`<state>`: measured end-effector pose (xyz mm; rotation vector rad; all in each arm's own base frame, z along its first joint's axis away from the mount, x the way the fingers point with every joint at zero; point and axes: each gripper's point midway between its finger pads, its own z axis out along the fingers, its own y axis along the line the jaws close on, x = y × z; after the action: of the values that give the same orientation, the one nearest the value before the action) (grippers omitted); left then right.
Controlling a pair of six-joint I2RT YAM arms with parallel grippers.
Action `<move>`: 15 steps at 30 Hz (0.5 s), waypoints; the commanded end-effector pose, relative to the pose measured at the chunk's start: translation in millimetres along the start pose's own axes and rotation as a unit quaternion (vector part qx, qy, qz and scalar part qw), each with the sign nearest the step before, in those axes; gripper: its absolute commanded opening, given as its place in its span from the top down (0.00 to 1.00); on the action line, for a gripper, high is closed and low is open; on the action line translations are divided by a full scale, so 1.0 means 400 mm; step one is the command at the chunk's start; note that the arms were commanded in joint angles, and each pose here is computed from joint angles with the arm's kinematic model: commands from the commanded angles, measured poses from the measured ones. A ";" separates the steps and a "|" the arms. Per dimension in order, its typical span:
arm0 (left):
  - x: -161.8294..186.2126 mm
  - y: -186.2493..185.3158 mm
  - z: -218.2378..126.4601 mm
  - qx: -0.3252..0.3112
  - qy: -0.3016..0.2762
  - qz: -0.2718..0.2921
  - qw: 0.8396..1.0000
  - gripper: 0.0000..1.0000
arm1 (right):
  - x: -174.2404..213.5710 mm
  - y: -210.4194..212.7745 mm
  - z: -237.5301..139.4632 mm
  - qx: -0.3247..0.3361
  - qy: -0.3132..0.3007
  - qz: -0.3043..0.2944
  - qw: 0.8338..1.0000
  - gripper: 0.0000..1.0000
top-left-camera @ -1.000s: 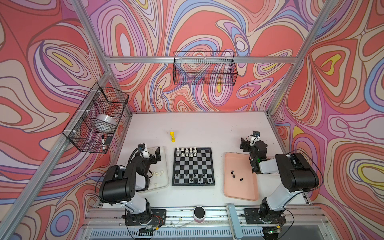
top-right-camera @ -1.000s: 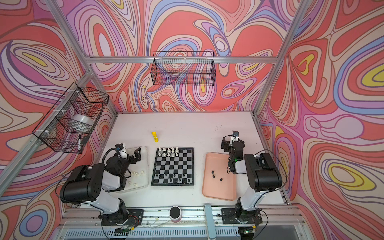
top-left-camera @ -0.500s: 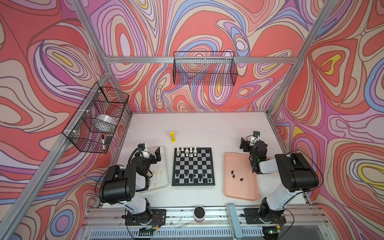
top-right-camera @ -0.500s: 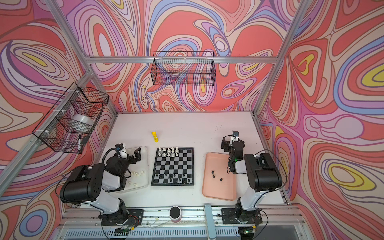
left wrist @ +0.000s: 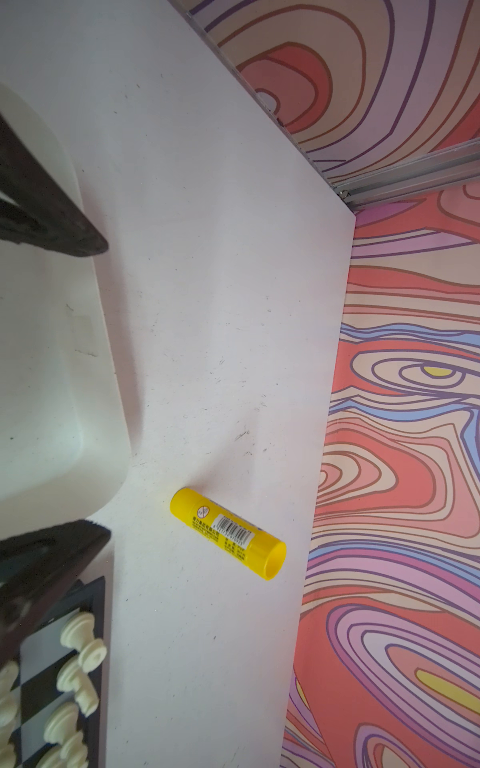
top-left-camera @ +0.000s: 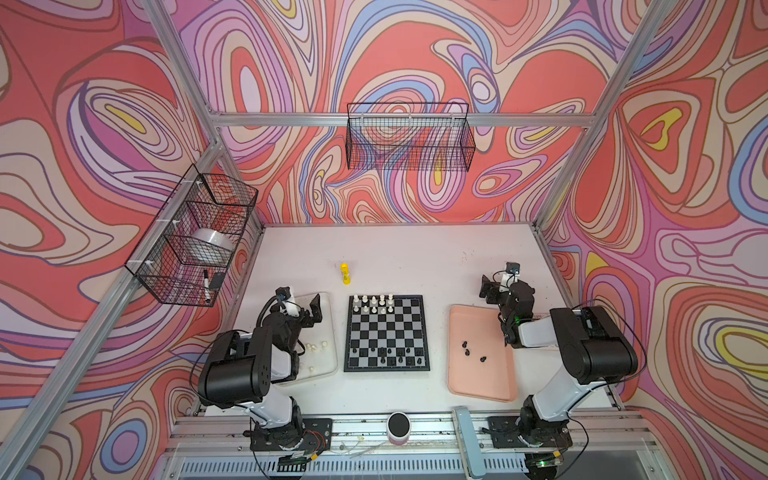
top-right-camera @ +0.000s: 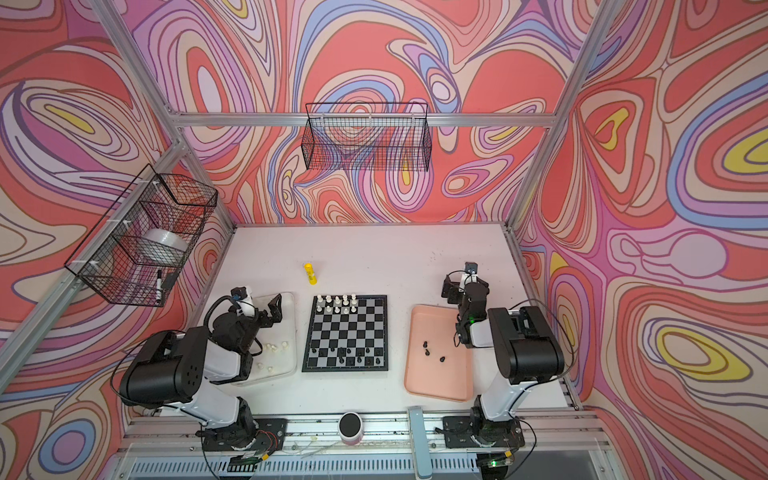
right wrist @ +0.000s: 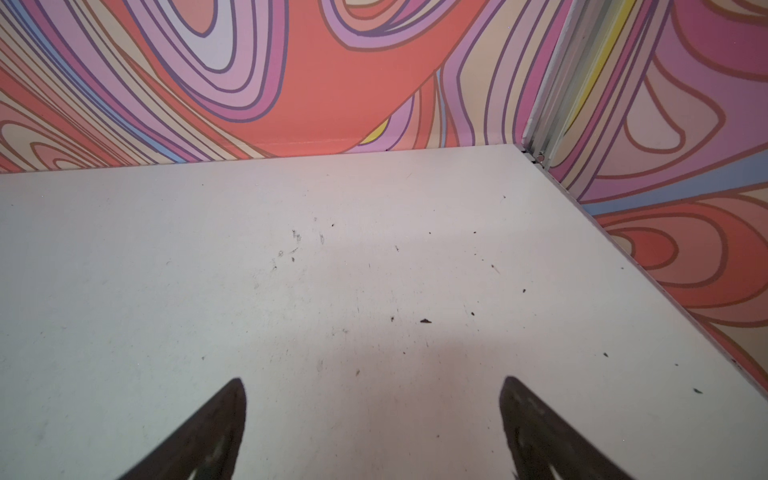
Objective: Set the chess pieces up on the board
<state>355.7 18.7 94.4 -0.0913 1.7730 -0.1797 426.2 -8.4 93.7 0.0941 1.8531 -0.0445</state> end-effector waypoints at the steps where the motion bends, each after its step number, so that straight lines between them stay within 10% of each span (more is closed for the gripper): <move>1: -0.028 -0.022 0.006 0.026 -0.019 0.010 0.999 0.00 | 0.003 -0.002 0.006 -0.003 0.003 0.003 1.000 0.02; 15: -0.060 -0.049 -0.017 0.046 -0.026 0.021 0.998 0.00 | -0.059 -0.004 -0.019 0.001 -0.007 -0.001 1.000 0.02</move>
<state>354.8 8.3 106.9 -0.0299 1.7461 -0.2206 422.8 -8.1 102.6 0.0919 1.8583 -0.0426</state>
